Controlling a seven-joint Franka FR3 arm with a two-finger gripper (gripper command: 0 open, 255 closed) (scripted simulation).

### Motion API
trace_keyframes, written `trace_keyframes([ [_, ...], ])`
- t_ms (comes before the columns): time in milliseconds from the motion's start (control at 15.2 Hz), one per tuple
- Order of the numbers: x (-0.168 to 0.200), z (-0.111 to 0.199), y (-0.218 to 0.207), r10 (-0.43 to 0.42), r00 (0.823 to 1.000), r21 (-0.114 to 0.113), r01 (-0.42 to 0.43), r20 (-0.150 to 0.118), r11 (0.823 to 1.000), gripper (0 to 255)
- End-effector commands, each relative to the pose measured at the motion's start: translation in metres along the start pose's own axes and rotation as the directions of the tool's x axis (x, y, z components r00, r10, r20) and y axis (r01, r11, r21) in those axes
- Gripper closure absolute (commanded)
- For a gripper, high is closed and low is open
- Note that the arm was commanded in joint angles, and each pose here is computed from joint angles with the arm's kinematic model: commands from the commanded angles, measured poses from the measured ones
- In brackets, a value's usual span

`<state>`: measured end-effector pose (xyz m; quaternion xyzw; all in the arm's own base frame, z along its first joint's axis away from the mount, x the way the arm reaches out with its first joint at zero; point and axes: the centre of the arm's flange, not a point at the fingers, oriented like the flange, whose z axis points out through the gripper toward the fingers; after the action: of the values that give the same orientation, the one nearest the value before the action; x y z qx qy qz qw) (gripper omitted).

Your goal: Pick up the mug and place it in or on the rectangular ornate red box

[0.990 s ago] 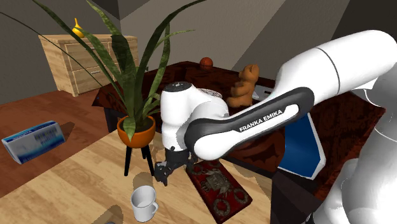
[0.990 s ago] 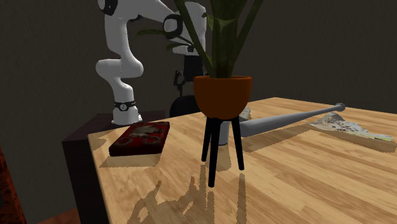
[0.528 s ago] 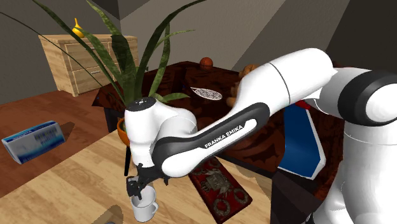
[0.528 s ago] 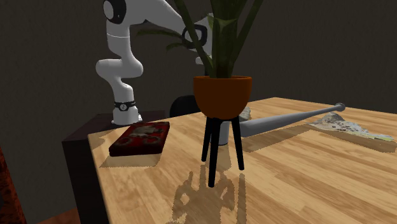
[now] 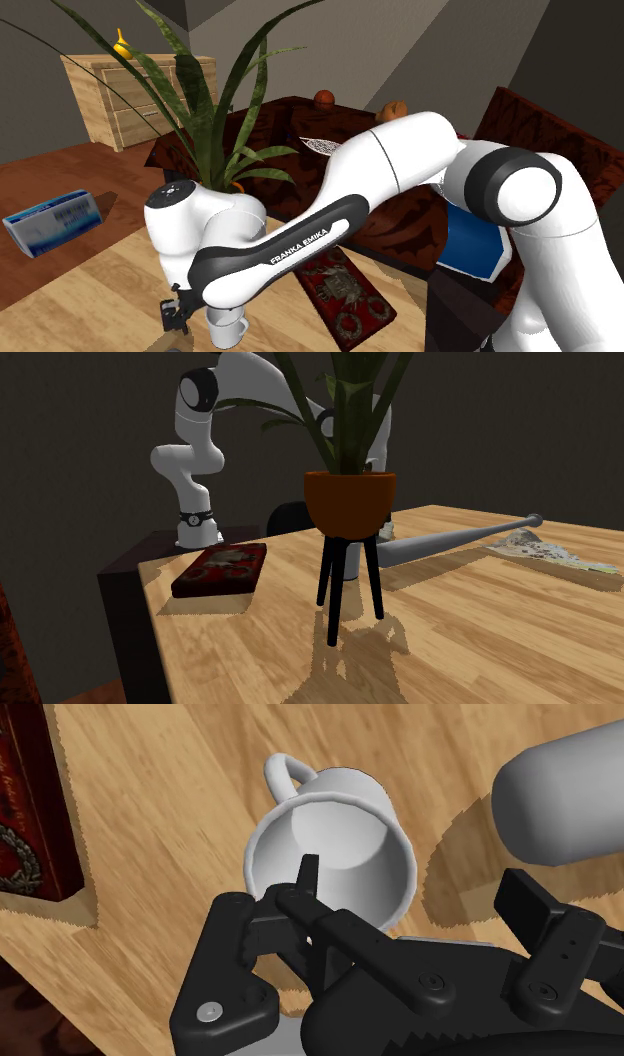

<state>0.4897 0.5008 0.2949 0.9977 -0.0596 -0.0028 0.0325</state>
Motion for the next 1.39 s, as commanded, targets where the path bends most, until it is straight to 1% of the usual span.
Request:
trace_keyframes([
  [0, 0.002, 0.009, -0.001, 0.001, 1.0, 0.0, -0.001, -0.001, 1.0, 0],
  [264, 0.002, 0.034, -0.001, 0.001, 1.0, 0.0, -0.001, -0.001, 1.0, 0],
  [792, 0.002, 0.034, -0.001, 0.001, 1.0, 0.0, -0.001, -0.001, 1.0, 0],
  [858, 0.002, 0.034, -0.001, 0.001, 1.0, 0.0, -0.001, -0.001, 1.0, 255],
  [1320, 0.002, 0.034, -0.001, 0.001, 1.0, 0.0, -0.001, -0.001, 1.0, 255],
])
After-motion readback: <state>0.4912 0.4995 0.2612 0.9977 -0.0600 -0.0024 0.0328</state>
